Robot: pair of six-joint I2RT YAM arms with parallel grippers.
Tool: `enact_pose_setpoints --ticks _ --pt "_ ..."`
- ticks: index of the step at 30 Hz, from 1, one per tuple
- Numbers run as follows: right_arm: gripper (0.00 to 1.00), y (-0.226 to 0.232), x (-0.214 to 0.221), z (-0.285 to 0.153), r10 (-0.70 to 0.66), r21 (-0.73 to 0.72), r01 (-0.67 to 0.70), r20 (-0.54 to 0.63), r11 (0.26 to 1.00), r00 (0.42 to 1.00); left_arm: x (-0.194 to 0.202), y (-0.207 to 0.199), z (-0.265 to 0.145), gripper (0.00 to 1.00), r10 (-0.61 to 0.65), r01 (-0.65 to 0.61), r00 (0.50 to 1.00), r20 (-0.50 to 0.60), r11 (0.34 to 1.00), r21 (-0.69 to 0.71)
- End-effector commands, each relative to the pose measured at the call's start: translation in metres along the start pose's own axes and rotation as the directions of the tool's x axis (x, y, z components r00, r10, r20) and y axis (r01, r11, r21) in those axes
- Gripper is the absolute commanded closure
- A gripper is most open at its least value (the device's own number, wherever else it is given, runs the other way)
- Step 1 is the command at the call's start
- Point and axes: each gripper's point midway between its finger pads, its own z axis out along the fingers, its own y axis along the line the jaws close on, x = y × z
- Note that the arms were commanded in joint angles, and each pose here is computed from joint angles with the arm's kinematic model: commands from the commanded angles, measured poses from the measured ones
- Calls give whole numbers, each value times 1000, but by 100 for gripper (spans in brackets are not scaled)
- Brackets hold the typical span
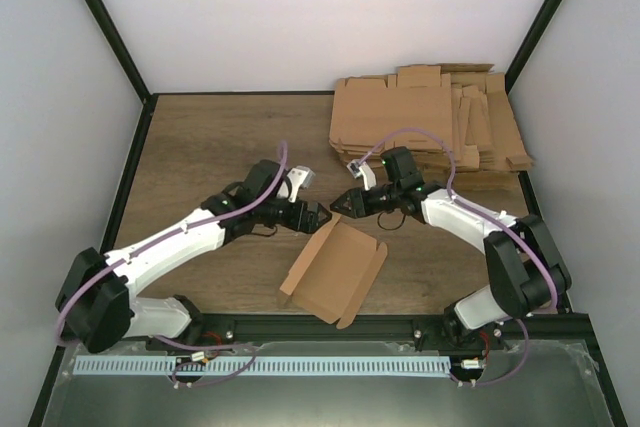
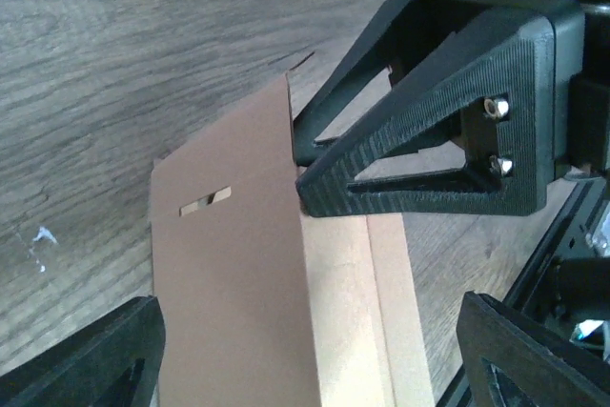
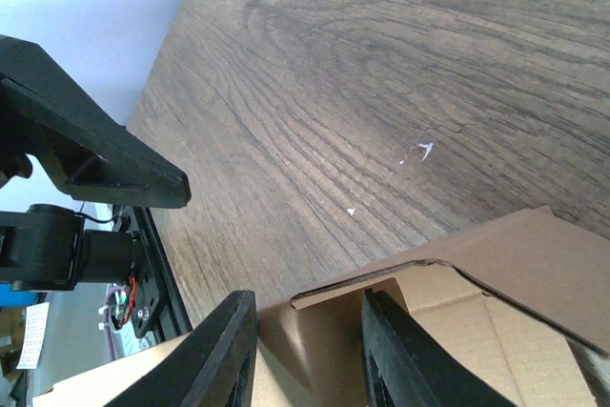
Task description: Fold the paper box
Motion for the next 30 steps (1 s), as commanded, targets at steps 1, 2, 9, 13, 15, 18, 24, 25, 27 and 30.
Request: enact_pose_setpoints --ticks 1,2,9,13,15,18,24,25,27,30 --pt "67 -9 6 5 34 28 -33 -31 999 999 4 -5 16 22 -32 33 999 -25 998 60" --pt "67 -9 6 5 36 30 -35 -33 999 999 6 -5 19 28 -34 36 999 -40 997 63" --pt "67 -8 2 5 34 33 -33 -31 999 999 12 6 25 50 -41 43 998 -55 999 24" --pt "67 -8 2 6 31 34 -30 -31 999 999 17 8 26 58 -37 38 997 -70 999 15" --pt "67 -8 1 6 33 36 -32 -31 999 999 19 10 26 59 -33 34 997 -76 999 12" --pt "67 -9 0 5 34 42 -33 -29 999 999 23 11 26 61 -27 27 996 -86 1000 7" --pt "64 -7 -7 -3 11 84 -11 6 996 1000 33 17 28 64 -29 28 994 -107 1000 -8" --pt "63 -7 -9 -5 6 91 -7 11 996 1000 34 18 28 64 -29 28 994 -108 1000 -11" --pt "63 -7 -11 -8 -3 109 0 24 994 1000 36 19 27 64 -26 24 993 -112 1000 -15" --pt "62 -6 -13 -15 -16 137 9 50 991 999 38 22 27 64 -16 13 993 -120 1000 -26"
